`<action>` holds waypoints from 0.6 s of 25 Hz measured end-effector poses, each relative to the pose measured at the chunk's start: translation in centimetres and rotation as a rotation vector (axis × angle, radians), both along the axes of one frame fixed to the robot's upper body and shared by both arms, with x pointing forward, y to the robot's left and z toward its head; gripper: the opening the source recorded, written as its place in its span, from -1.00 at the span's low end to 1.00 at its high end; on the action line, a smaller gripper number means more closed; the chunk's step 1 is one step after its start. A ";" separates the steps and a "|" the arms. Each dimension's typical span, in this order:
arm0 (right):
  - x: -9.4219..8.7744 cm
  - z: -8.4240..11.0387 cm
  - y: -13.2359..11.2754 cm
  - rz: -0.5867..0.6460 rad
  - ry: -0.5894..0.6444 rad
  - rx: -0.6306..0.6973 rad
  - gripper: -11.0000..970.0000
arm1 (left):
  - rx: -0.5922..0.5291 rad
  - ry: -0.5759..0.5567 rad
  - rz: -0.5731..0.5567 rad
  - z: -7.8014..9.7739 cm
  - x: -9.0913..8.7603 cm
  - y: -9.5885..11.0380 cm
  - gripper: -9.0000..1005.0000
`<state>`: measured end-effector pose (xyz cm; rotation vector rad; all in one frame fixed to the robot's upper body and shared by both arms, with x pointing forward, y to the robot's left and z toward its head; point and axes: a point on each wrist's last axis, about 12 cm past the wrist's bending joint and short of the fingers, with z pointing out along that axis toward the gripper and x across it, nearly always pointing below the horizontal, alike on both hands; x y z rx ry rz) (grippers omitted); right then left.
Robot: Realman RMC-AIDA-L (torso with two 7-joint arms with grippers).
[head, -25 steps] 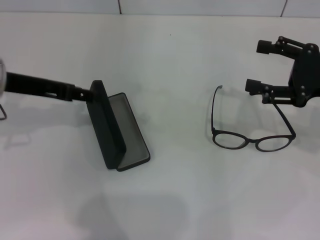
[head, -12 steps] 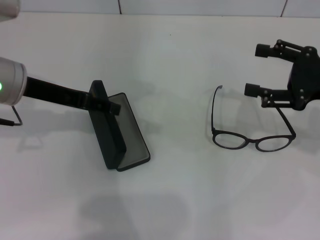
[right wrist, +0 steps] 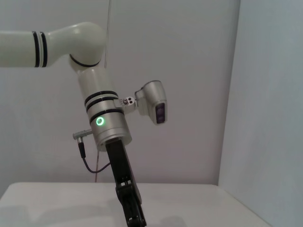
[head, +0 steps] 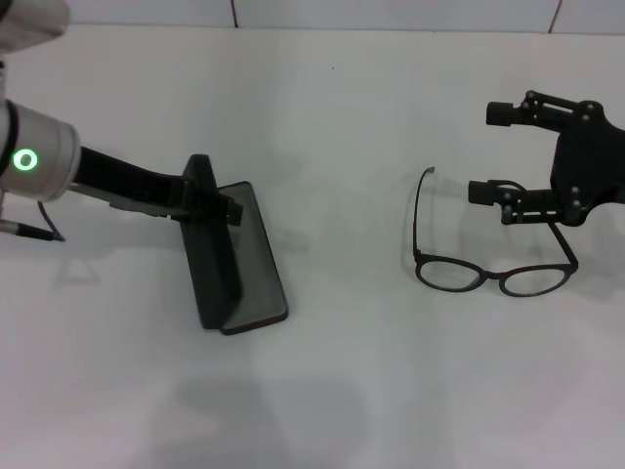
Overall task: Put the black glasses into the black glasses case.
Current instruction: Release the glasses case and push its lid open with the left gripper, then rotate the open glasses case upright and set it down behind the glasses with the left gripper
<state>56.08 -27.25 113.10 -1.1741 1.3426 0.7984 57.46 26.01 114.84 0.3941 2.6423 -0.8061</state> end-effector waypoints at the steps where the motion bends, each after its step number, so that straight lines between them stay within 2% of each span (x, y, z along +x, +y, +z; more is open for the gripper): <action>1: 0.0 0.0 0.0 -0.001 -0.003 -0.003 0.79 | 0.017 0.006 0.003 -0.1 0.2 -0.3 0.49; 7: 0.3 -0.3 0.0 -0.013 -0.010 -0.039 0.79 | 0.120 -0.005 0.003 -0.2 0.9 -1.7 0.46; 13: 0.2 -0.2 -0.1 -0.008 -0.014 -0.044 0.79 | 0.139 -0.032 -0.002 0.4 1.2 -1.7 0.44; 15: 0.1 -0.2 -0.2 -0.009 -0.017 -0.046 0.79 | 0.149 -0.041 -0.014 0.5 1.3 -1.7 0.36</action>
